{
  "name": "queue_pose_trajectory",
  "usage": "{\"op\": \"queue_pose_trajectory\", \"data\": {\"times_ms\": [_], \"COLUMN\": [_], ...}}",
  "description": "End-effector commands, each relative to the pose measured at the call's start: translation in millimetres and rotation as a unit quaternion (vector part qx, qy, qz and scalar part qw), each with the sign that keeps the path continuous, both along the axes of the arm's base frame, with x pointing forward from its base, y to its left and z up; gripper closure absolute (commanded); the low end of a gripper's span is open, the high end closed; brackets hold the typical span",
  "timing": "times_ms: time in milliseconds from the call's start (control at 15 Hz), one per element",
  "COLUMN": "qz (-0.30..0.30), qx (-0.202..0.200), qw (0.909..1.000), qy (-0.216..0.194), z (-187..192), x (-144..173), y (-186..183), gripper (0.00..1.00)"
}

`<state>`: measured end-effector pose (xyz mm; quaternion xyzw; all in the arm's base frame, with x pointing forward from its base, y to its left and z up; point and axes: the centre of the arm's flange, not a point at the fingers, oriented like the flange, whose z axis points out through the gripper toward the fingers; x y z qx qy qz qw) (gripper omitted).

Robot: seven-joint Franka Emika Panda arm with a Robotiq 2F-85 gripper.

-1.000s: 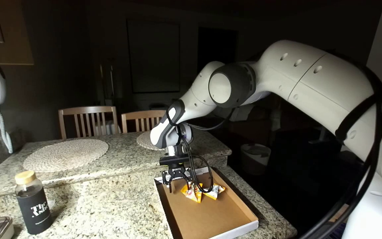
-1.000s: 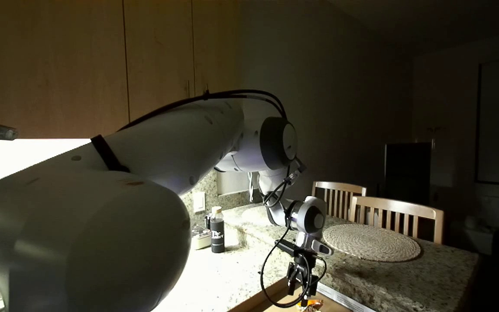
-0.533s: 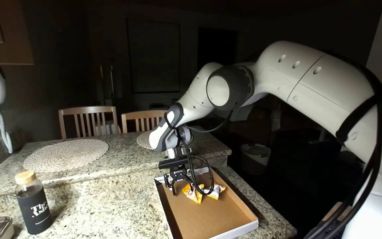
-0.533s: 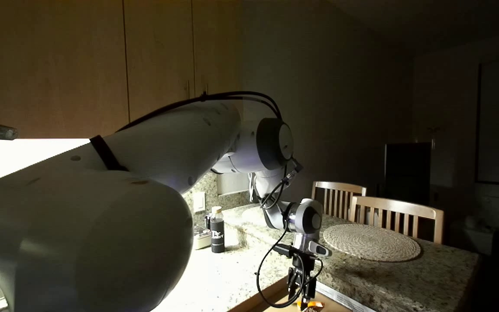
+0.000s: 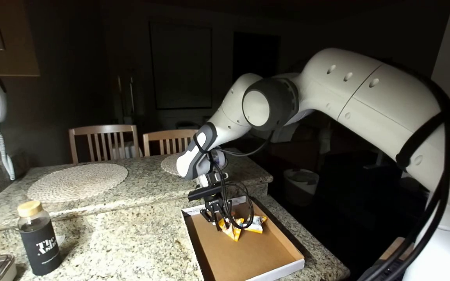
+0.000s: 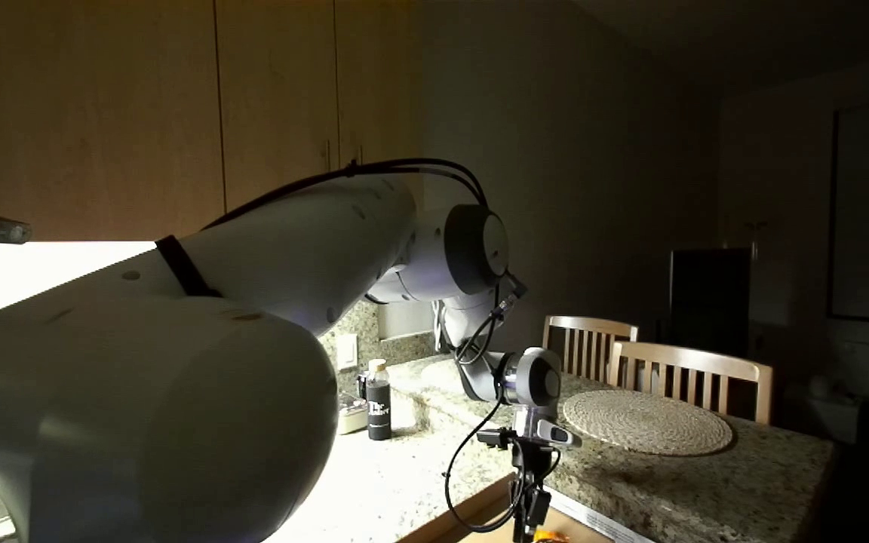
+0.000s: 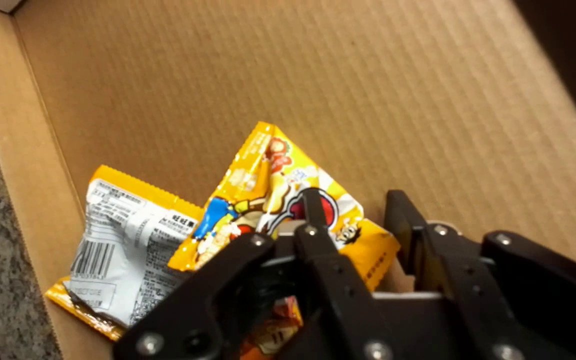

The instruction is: Remove the two sachets out of the box, one at a time

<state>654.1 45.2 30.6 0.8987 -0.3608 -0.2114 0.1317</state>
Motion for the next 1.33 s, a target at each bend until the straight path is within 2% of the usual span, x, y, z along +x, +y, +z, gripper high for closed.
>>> {"op": "queue_pose_trajectory", "data": {"times_ms": [0, 200, 533, 800, 1133, 1200, 1267], "qz": [-0.007, -0.004, -0.004, 0.002, 0.006, 0.007, 0.012], "qx": [-0.022, -0.018, -0.015, -0.004, -0.005, -0.006, -0.001], "qw": [0.9996, 0.9996, 0.9997, 0.9997, 0.9939, 0.9937, 0.9969], "qy": [0.016, 0.021, 0.019, -0.023, -0.110, -0.112, -0.078], "z": [3, 4, 8, 38, 92, 99, 98], "x": [-1, -2, -3, -9, -10, -8, -5], "y": [-1, -2, -4, -7, -8, -8, -9], "gripper": [0.92, 0.99, 0.94, 0.94, 0.92, 0.92, 0.94]}}
